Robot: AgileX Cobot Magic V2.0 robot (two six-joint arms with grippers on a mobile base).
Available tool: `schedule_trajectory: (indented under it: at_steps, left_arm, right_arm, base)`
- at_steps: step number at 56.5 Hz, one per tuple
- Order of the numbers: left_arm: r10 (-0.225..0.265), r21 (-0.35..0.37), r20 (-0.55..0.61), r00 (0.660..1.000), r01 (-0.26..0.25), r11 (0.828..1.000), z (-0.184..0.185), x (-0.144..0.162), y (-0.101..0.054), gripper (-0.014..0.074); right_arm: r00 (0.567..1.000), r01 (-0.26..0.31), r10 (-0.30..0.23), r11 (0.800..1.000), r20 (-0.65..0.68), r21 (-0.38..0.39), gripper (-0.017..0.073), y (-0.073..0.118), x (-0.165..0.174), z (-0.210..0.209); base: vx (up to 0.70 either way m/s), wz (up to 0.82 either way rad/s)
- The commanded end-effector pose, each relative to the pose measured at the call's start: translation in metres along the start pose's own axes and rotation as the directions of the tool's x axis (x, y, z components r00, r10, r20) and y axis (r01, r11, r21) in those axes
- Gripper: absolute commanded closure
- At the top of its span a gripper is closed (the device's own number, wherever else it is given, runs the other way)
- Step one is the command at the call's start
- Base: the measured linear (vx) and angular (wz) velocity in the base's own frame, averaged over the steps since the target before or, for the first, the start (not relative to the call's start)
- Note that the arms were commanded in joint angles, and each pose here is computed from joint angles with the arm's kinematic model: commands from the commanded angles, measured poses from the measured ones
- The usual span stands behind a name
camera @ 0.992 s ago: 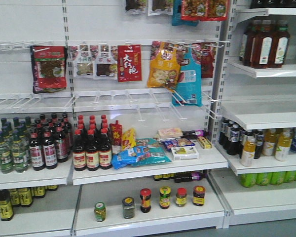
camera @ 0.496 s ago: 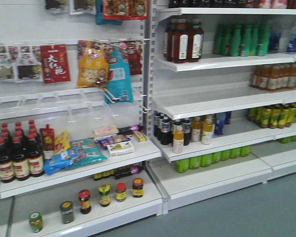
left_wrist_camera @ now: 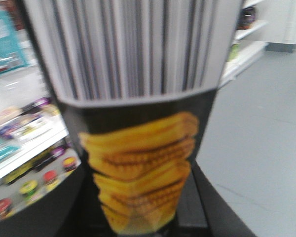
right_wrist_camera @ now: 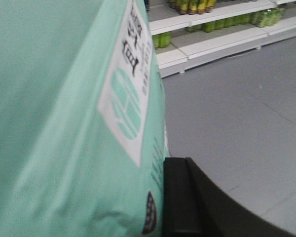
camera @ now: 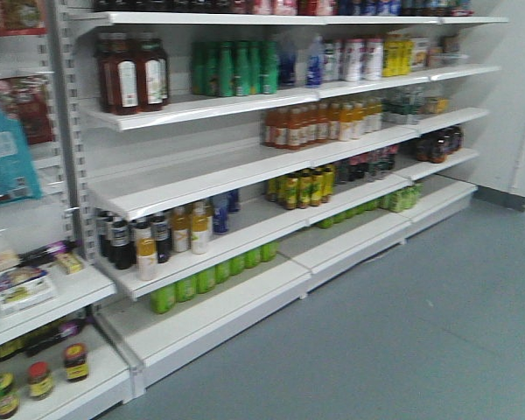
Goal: Pick snacks and fruit into basket
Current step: 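Drive away from the shelf toward the fruit display holding both items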
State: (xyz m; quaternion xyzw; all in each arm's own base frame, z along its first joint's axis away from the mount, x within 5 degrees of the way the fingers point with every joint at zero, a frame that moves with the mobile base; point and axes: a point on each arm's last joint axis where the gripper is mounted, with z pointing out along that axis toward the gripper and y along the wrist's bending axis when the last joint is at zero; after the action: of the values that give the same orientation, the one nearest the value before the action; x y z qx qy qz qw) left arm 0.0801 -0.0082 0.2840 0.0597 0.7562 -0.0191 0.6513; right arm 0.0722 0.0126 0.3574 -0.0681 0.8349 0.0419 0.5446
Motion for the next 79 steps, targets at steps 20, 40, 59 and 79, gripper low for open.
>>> schedule_trajectory:
  at_steps: [20,40,59,79]
  left_arm:
    - [0.002,0.01,0.126,0.992,-0.003,1.0,-0.0029,-0.0201,-0.0005,0.0583]
    - [0.002,0.01,0.126,0.992,-0.003,1.0,-0.0029,-0.0201,-0.0005,0.0583]
    - [0.002,0.01,0.126,0.992,-0.003,1.0,-0.0029,-0.0201,-0.0005,0.0583]
    - [0.002,0.01,0.126,0.992,-0.003,1.0,-0.0029,-0.0201,-0.0005,0.0583]
  right_arm:
    - [0.994,0.002,-0.003,1.0,0.109,0.012,0.0568,-0.001,-0.0148,-0.0043]
    - [0.994,0.002,-0.003,1.0,0.109,0.012,0.0568,-0.001,-0.0148,-0.0043]
    - [0.994,0.002,-0.003,1.0,0.109,0.012,0.0568,-0.001,-0.0148,-0.0043]
    - [0.994,0.002,-0.003,1.0,0.109,0.012,0.0568,-0.001,-0.0148,-0.0043]
  base:
    - [0.15,-0.88]
    - [0.2,-0.97]
    - [0.22,-0.98]
    - [0.24,-0.88]
